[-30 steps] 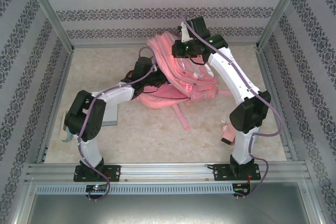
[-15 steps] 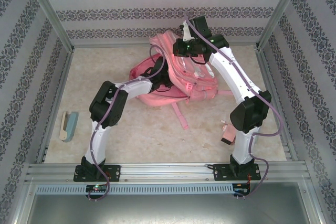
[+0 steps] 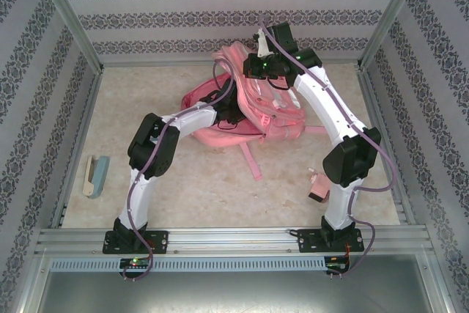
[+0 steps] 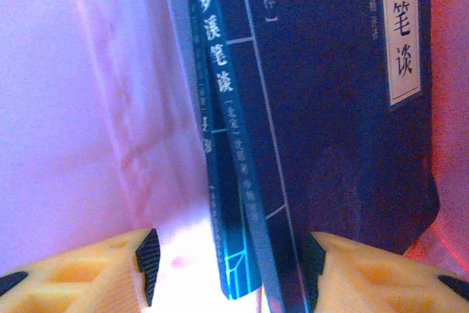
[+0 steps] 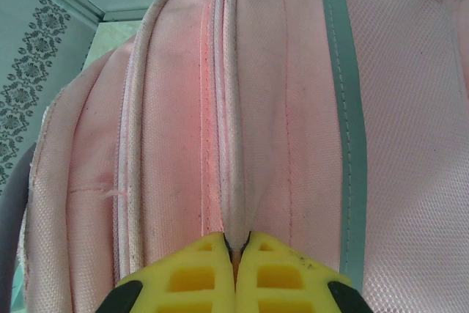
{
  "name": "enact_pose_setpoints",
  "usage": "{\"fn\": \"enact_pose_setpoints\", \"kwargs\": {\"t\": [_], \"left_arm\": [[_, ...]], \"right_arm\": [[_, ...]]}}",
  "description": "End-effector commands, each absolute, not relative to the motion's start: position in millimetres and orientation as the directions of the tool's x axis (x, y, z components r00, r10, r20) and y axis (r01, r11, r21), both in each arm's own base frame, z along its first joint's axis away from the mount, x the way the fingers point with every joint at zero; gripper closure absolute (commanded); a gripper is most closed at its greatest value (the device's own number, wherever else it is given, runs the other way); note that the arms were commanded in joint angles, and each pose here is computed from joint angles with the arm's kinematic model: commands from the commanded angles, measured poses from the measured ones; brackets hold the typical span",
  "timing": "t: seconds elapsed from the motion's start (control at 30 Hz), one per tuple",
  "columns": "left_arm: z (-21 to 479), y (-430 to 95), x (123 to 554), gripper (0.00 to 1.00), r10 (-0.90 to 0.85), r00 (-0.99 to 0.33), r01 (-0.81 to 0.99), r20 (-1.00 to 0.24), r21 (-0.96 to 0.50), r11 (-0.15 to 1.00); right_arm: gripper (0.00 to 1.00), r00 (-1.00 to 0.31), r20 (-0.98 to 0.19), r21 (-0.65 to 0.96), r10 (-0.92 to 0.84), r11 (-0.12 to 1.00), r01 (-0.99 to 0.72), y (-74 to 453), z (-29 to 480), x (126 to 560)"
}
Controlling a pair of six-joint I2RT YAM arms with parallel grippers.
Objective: Pack the student bag
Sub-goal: Place the book in the student bag, then close the student bag at the top-center of the table.
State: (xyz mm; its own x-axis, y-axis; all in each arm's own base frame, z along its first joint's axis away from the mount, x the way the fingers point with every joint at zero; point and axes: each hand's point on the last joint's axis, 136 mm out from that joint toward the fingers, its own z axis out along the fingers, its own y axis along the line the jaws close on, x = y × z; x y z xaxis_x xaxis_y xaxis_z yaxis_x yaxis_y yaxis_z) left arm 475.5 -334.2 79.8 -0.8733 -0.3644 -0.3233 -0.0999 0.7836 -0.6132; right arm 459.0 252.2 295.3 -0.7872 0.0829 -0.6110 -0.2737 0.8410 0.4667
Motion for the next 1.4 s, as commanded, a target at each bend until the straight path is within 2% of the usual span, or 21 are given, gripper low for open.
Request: {"fn": "enact_pose_setpoints", "kwargs": {"t": [0.0, 0.1, 0.33, 0.57, 0.87, 1.07, 1.27, 1.37], "left_arm": [[106, -323, 470, 0.69, -0.329, -0.858, -0.049, -0.395, -0.575, 0.817], [110, -322, 470, 0.69, -0.329, -0.860, -0.047, -0.391, -0.580, 0.813], [141, -299, 458, 0.51, -0.292, -0.845, -0.008, -0.448, -0.536, 0.844], [162, -231, 424, 0.40, -0.293, -0.823, -0.053, -0.487, -0.447, 0.893], [138, -125, 356, 0.38, -0.374, -0.816, -0.235, -0.440, -0.340, 0.911], [105, -62, 320, 0.38, -0.487, -0.779, -0.410, -0.395, -0.266, 0.872], [85, -28, 315, 0.40, -0.560, -0.747, -0.502, -0.358, -0.249, 0.828], [81, -15, 321, 0.40, -0.583, -0.729, -0.529, -0.358, -0.245, 0.812]], "right_arm": [[1.00, -0.682, -0.722, 0.482, 0.117, 0.792, -0.375, 259, 354, 452], [1.00, -0.685, -0.720, 0.480, 0.115, 0.794, -0.372, 258, 351, 452], [1.00, -0.716, -0.692, 0.476, 0.095, 0.805, -0.353, 257, 323, 449], [1.00, -0.725, -0.682, 0.482, 0.098, 0.806, -0.343, 258, 302, 452], [1.00, -0.756, -0.651, 0.480, 0.068, 0.809, -0.340, 266, 268, 456], [1.00, -0.779, -0.627, 0.433, 0.015, 0.838, -0.333, 269, 236, 457], [1.00, -0.806, -0.588, 0.321, -0.063, 0.897, -0.304, 258, 195, 459], [0.95, -0.826, -0.556, 0.264, -0.092, 0.923, -0.281, 250, 174, 459]]}}
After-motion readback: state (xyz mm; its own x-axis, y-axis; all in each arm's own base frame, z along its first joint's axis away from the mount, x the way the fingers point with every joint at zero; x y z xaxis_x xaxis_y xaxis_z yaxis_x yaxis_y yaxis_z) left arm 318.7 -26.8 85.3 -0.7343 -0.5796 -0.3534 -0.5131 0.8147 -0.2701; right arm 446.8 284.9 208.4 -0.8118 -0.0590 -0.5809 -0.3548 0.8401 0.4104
